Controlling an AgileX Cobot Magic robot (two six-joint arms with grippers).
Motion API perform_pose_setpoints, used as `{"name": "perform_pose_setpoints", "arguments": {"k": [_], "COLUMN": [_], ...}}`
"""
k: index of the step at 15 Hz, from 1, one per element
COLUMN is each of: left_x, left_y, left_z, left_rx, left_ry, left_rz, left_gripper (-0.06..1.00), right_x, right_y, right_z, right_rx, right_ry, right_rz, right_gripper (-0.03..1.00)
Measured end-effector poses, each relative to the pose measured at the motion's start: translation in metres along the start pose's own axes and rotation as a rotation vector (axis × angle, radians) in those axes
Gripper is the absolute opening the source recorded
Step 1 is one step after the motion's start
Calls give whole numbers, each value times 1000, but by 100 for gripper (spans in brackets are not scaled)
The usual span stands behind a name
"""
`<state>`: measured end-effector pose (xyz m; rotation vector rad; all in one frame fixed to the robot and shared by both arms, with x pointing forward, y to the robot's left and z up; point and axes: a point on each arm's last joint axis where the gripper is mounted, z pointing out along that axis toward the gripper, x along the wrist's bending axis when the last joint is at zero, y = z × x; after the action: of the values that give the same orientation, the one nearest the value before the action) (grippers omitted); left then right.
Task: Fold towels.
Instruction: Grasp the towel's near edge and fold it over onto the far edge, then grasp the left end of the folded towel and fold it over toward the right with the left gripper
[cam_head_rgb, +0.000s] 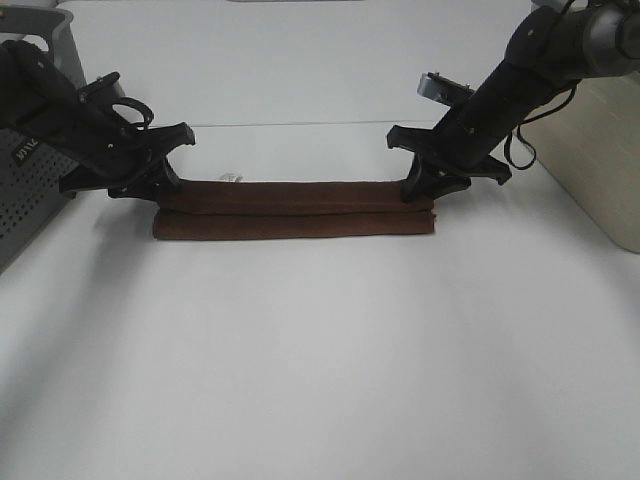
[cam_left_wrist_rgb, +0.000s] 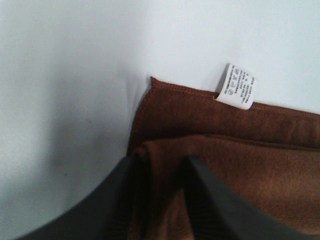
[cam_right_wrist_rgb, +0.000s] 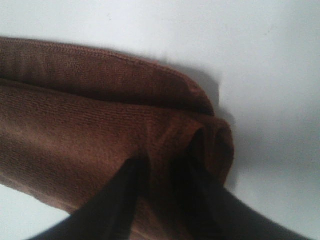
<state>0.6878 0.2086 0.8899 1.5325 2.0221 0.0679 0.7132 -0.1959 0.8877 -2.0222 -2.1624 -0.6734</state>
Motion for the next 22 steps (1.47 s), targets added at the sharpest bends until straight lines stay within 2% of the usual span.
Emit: {"name": "perform_pose_setpoints", "arguments": {"k": [2,3,5,9,12,14,16,17,19,20,22], "left_x": [-3,-3,0,5,3,0,-4,-5,-4,-6,-11], "left_y": [3,2,-1,-6,-4,-1,-3,-4,-5,-3,4], "left_z": [-3,-3,-2,7,15,20,25,27,26,21,5], "left_rx": [5,17,46,78,79,81,106,120,132,129,102], "left_ry": [-1,2,20,38,18,-1,-10,-10,-5,2,19], "left_rz": [23,18,6,8,-14,-27,-21,-19,-6,21,75], "left_gripper": [70,75,77,77,75,69,57,46,11,5,5], "right_x": [2,4,10,12,12,12,12,12,12,12,12], "right_y": [0,0,3,4,4,4,4,4,4,4,4], "right_z": [-4,-10,-26,-32,-32,-32,-32,-32,-32,-32,-33], "right_rx": [6,4,-17,-21,-21,-22,-21,-21,-21,-19,-21], "right_ry": [6,2,1,-3,-4,-4,-5,-7,-7,-6,-6], "right_rz": [0,-10,-30,-41,-42,-42,-43,-44,-44,-44,-45], "right_gripper": [69,78,83,85,85,85,85,85,85,85,85]}}
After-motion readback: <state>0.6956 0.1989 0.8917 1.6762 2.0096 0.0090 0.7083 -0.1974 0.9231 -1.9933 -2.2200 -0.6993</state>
